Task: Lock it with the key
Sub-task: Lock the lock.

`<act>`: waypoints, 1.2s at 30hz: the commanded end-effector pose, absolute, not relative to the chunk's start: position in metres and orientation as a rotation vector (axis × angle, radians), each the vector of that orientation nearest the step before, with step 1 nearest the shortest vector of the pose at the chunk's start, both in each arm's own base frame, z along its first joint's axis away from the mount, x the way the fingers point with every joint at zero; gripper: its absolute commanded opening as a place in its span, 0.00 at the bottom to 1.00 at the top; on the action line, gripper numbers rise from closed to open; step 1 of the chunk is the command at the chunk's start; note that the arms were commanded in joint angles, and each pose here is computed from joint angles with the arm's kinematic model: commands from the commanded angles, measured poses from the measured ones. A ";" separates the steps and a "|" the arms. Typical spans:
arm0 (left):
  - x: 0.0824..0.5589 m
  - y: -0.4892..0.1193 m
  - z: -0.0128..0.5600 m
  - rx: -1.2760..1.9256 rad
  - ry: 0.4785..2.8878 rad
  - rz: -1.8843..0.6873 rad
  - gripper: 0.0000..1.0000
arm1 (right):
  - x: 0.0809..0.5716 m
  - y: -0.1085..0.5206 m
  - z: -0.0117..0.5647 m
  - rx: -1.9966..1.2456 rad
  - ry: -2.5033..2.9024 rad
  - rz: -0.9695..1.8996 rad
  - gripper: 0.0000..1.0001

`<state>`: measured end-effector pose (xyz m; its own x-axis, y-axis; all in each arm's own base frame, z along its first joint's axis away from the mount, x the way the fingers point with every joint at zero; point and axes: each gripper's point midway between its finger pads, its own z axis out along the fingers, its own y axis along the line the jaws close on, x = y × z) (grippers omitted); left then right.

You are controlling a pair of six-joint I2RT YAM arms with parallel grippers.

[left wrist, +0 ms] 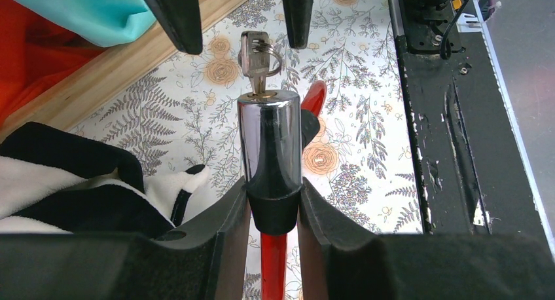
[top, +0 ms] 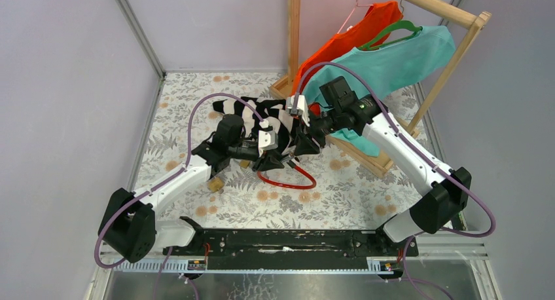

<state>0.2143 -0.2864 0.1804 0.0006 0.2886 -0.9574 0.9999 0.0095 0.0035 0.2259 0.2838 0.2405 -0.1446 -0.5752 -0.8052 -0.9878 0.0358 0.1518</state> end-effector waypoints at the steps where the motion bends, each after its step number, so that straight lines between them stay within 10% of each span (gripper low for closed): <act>1: 0.209 -0.286 0.169 1.435 1.478 -1.068 0.00 | 0.221 0.293 0.249 -1.554 1.776 1.036 0.47; 23: 0.210 -0.286 0.168 1.433 1.486 -1.068 0.00 | 0.224 0.288 0.234 -1.586 1.733 0.901 0.00; 36: 0.208 -0.284 0.168 1.437 1.475 -1.056 0.00 | 0.239 0.277 0.228 -1.791 1.533 0.693 0.00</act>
